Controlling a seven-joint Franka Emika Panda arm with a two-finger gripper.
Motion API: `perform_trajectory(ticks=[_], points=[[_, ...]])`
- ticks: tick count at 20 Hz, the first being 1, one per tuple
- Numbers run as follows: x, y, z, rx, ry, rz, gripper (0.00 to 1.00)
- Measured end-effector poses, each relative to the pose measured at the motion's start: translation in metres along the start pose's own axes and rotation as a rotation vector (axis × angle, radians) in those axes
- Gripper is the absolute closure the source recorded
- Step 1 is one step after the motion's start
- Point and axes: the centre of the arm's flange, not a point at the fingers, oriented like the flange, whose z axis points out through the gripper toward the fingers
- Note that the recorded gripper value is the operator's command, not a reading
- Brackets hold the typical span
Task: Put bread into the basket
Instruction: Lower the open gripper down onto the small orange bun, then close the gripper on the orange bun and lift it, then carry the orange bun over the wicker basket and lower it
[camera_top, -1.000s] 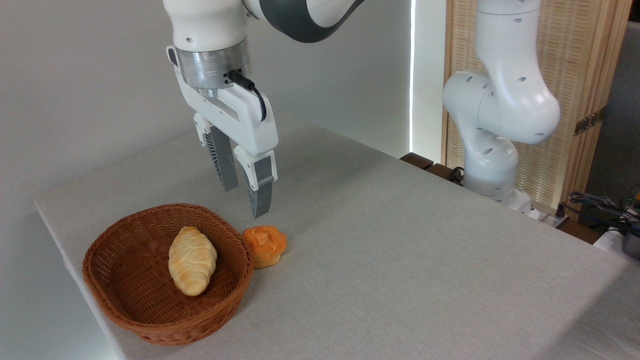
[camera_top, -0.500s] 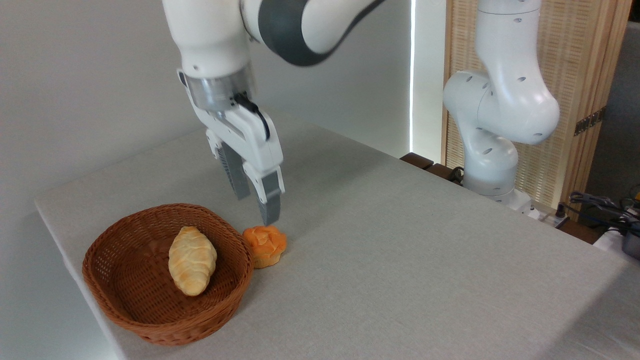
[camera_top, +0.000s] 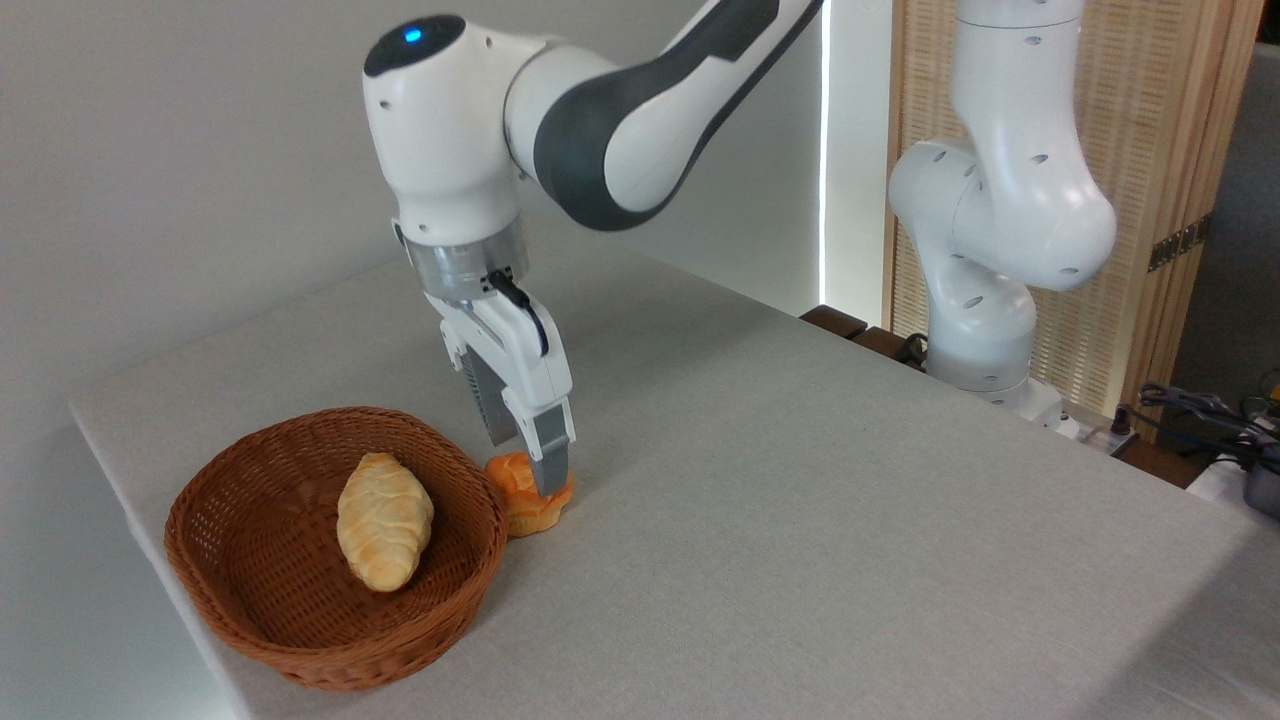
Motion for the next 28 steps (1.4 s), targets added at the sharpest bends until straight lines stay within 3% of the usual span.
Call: perform_trajectory(ticks=[7,9,10,11,23,28], points=[[0.004,-0.006,0.021,-0.005,-0.009,-0.004,0.00],[0.006,-0.004,0.024,-0.007,-0.013,0.002,0.25],[0.008,-0.003,0.025,-0.008,-0.014,0.005,0.46],[0.009,-0.002,0.026,-0.008,-0.015,0.008,0.52],[0.008,0.000,0.024,-0.015,-0.021,0.010,0.53],[-0.003,0.015,-0.006,-0.055,-0.059,0.020,0.51]])
